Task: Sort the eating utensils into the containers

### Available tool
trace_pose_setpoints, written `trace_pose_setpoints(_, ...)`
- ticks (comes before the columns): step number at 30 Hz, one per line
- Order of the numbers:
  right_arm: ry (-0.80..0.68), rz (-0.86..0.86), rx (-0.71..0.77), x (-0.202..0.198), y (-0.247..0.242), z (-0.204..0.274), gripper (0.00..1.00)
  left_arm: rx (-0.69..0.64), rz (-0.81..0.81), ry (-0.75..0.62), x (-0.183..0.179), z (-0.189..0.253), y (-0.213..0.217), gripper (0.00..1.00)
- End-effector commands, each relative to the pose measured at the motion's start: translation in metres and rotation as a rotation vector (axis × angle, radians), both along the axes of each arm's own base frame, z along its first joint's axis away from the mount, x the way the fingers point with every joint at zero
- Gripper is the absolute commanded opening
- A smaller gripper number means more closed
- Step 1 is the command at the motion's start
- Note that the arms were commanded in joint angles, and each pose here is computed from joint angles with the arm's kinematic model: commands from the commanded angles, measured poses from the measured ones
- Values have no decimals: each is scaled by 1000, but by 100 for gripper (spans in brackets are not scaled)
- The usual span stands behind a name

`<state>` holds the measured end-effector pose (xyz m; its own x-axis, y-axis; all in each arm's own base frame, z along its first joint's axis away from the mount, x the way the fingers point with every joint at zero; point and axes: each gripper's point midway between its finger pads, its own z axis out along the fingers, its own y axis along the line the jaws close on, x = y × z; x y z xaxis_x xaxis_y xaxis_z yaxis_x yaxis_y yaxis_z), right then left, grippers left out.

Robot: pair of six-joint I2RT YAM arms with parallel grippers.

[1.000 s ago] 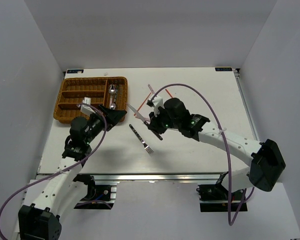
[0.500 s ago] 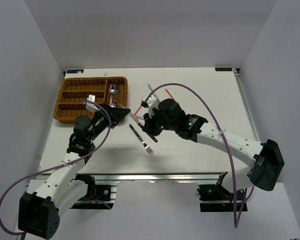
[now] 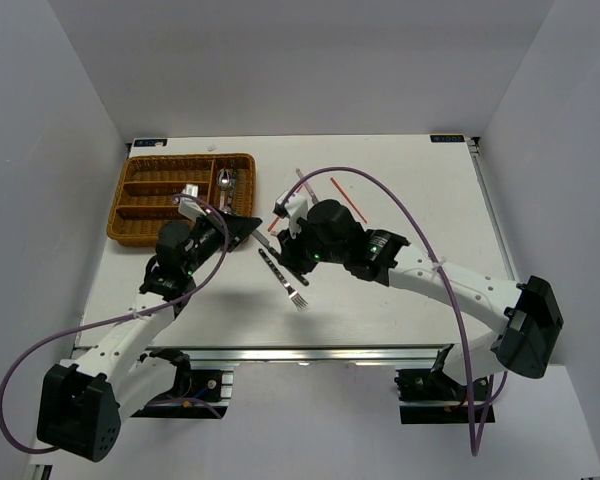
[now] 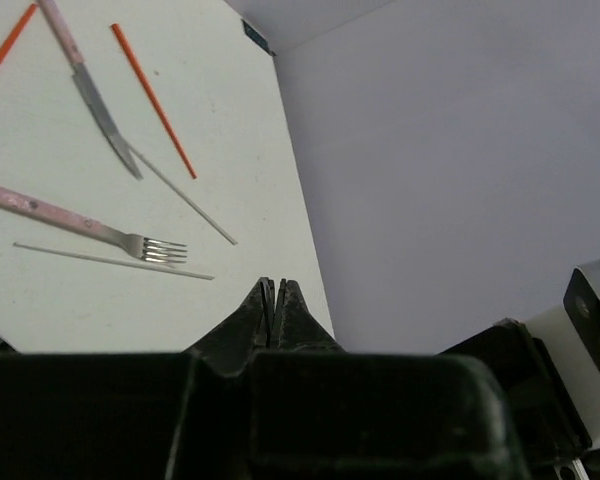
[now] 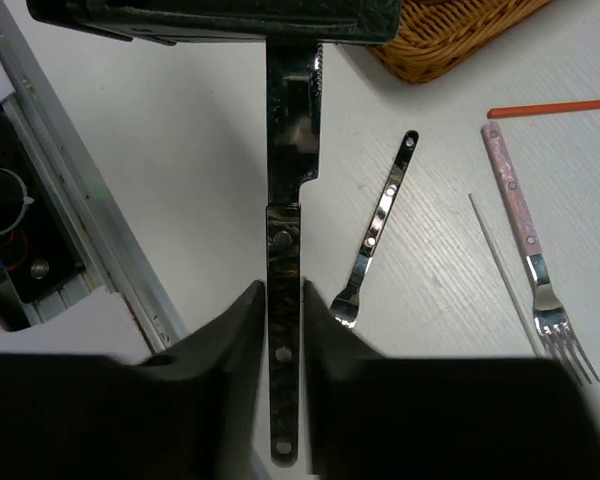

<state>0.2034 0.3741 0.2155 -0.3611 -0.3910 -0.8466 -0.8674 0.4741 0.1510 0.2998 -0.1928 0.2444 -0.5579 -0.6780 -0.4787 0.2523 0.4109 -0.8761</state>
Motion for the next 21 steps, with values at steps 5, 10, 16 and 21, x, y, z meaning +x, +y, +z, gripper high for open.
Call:
trace_pose_setpoints(5,-95,-266,79,37,-29,33,89,270,484,138,40,-16,100,0)
trace_pose_setpoints(10,-89,-338,54,44,-57,25,89,236,775,300,61,-30,203,0)
trace_pose_setpoints(16,-91,-361,28,40,-80,13,89,209,867,451,101,-57,301,0)
trace_pose_setpoints(21,-104,-379,14,41,-96,6,89,166,918,535,111,-86,352,0)
